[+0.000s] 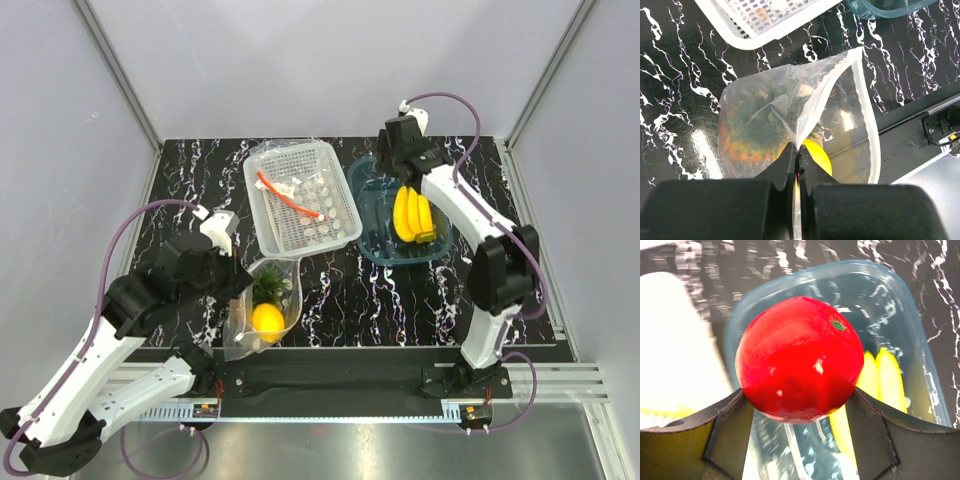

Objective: Place the food in the zip-top bag and seal the zipper
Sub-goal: Pick up the fake fruit from the bin, then place the fake fruit in the zipper food storage bag.

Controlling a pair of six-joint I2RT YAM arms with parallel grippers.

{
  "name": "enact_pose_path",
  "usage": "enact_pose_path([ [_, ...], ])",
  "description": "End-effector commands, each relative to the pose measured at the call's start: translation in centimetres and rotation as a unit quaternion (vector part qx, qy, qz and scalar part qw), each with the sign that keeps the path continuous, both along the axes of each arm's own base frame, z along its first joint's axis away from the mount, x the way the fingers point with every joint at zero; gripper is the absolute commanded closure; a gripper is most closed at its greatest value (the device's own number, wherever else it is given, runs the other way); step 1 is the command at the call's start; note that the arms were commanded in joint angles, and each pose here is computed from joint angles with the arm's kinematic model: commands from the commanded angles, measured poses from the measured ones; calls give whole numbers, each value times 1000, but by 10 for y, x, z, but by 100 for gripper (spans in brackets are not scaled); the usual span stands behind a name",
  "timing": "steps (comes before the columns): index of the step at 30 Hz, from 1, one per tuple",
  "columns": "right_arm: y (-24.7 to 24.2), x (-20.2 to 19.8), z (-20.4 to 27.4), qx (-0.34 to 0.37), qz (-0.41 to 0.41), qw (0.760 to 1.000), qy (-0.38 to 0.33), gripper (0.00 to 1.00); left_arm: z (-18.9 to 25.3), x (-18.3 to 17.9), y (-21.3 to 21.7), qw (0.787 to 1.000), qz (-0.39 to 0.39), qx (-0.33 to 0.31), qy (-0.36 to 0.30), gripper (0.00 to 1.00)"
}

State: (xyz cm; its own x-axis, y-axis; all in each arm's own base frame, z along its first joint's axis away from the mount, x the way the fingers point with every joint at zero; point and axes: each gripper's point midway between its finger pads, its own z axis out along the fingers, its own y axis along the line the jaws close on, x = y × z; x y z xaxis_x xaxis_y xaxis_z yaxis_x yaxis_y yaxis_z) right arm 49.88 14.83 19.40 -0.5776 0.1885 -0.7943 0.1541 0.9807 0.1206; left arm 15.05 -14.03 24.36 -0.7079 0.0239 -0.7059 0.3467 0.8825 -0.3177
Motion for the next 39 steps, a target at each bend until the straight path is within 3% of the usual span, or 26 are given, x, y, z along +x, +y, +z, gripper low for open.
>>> enact_pose_path([
  [1, 17, -17, 58, 18, 37, 996, -76, 38, 14, 6, -4, 1000, -4, -12, -24, 98],
  [5, 46, -62, 73, 13, 99, 991, -93, 39, 15, 8, -2, 1000, 0, -9, -27, 98],
  [10, 95, -148, 99, 43, 203, 972, -106, 39, 19, 9, 1, 1000, 6, -3, -29, 98],
  [16, 165, -265, 110, 126, 365, 917, -98, 41, 20, 8, 12, 999, 28, 13, -27, 98],
  [21, 223, -358, 100, 134, 496, 856, -62, 42, 22, 5, 17, 999, 38, 14, -24, 98],
  [24, 248, -392, 93, 135, 539, 830, -45, 42, 22, 2, 18, 999, 39, 10, -22, 98],
  [34, 304, -412, 56, 130, 566, 814, -11, 42, 21, -5, 18, 999, 36, -1, -13, 97],
  [39, 324, -405, 45, 119, 558, 821, -19, 32, 25, -7, 15, 999, 34, -15, -12, 97],
])
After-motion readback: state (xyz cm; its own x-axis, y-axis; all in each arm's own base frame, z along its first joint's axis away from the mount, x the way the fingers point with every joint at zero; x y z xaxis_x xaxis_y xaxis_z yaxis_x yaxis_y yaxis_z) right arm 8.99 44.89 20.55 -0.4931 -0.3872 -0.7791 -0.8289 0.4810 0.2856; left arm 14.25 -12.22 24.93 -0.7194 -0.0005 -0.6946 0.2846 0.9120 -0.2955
